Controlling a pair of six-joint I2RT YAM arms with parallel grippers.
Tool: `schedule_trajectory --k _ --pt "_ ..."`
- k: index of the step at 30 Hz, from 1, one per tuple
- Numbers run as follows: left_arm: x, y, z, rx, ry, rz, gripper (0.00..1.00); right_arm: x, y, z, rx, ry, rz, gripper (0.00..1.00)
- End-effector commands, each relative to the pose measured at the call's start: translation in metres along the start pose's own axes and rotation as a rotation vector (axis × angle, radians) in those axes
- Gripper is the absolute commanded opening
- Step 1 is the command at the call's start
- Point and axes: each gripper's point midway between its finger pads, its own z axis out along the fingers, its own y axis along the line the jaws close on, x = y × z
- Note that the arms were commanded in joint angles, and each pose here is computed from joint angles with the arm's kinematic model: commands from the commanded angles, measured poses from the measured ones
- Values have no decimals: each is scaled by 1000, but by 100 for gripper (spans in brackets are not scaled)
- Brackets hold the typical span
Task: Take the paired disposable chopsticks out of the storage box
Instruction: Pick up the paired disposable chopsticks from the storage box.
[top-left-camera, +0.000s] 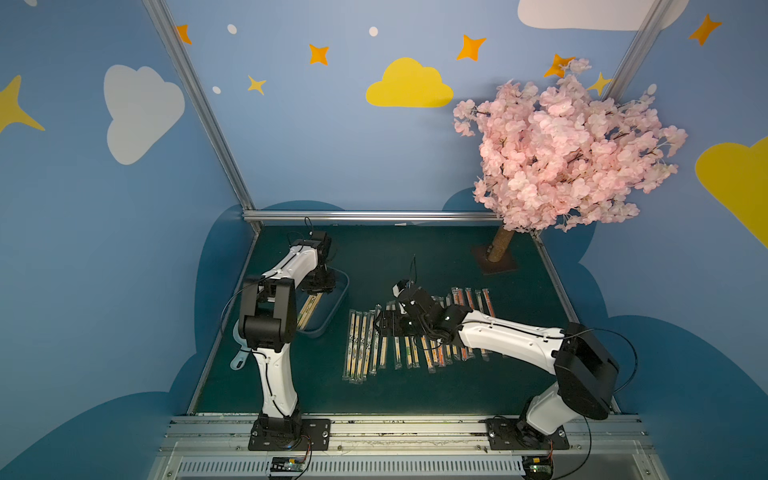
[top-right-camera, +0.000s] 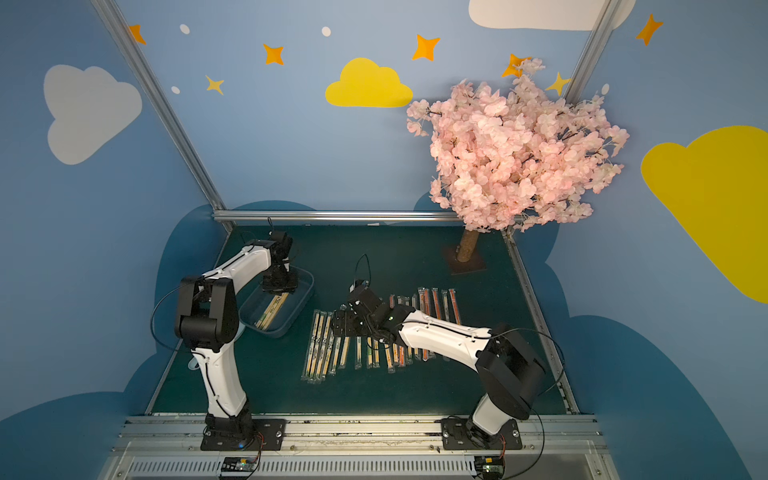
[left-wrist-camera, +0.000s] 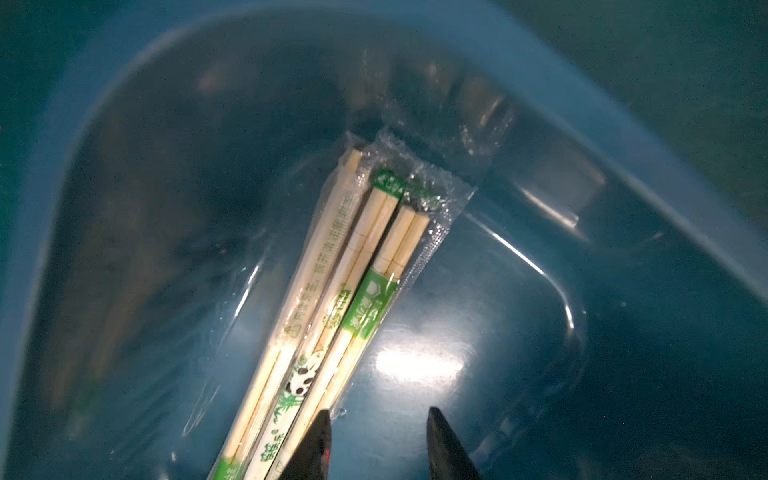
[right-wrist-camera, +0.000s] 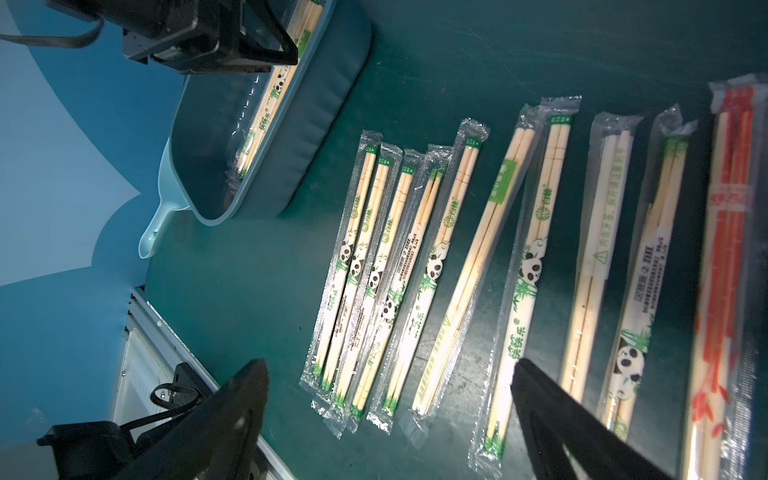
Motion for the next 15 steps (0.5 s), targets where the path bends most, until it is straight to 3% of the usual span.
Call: schedule_trajectory --k 1,15 --pt "0 8 1 -34 19 10 39 -4 6 -6 -17 -18 -7 95" --pt "12 22 36 -87 128 7 39 -7 7 -7 -14 -19 -16 95"
